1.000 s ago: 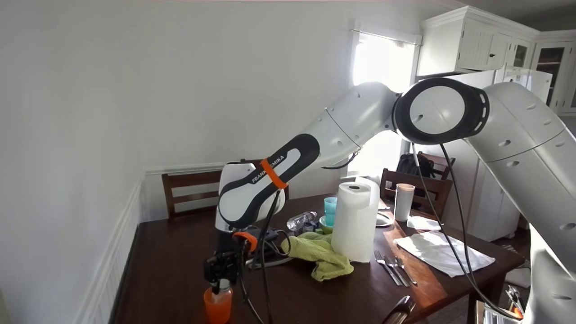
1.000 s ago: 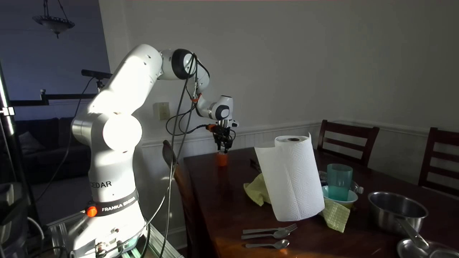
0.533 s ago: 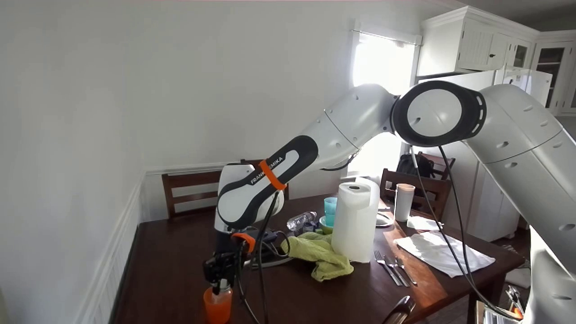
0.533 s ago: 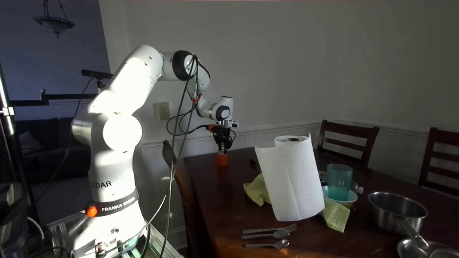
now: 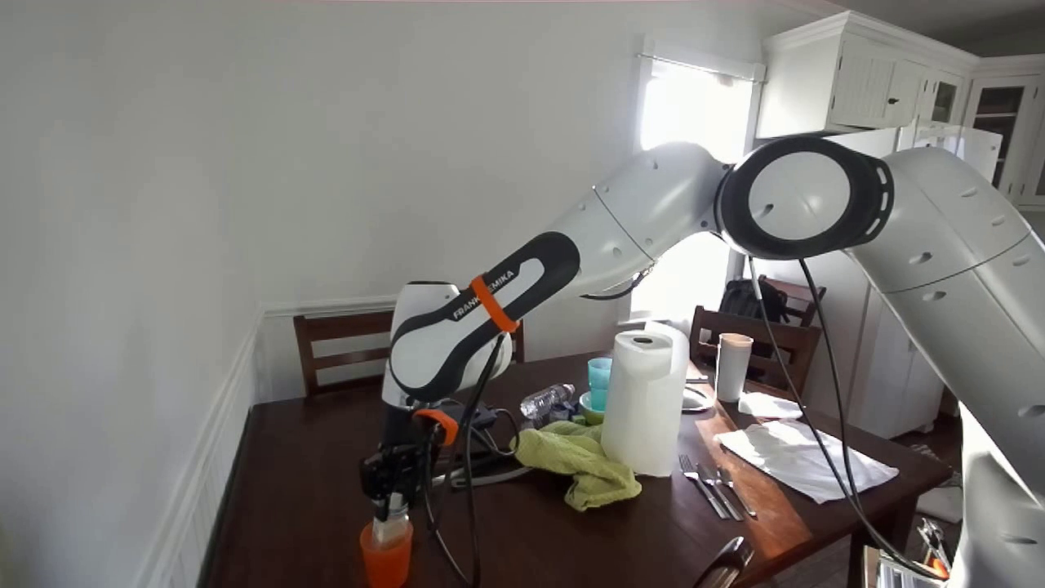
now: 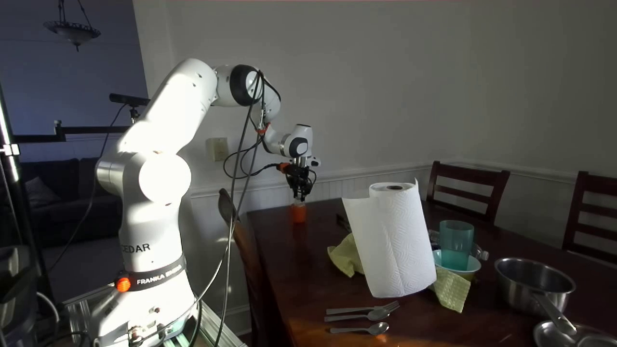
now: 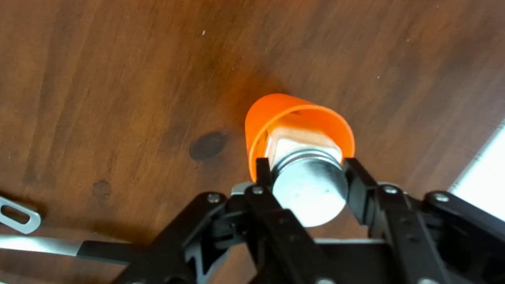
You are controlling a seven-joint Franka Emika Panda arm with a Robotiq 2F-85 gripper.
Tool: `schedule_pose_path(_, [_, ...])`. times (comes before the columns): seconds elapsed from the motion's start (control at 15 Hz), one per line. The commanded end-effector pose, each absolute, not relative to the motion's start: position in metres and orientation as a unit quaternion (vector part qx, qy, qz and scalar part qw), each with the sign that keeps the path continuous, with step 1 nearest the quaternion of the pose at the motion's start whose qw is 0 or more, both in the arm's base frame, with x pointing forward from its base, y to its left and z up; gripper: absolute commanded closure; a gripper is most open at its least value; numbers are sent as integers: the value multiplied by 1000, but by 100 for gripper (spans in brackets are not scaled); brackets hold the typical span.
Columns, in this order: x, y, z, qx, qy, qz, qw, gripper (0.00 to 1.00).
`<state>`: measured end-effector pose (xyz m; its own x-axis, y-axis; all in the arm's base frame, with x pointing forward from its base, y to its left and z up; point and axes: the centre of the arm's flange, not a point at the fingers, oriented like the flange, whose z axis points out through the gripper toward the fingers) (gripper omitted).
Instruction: Remove the jar from the orange cup and put it on the table.
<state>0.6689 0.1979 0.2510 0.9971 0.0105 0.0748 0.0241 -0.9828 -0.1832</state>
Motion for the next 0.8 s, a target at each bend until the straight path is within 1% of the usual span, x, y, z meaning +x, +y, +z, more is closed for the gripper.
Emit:
schedule_pose_path(0.0, [661,203,296,-995,-3,-44,92,77])
schedule_pose_path(0.2, [653,201,331,-996,10,-50,75,77])
schedule_pose_path(0.47, [643,172,373,-994,57,-72,56,77])
schedule_pose_path(0.73, [649,128,369,-991,112,-73,30,77])
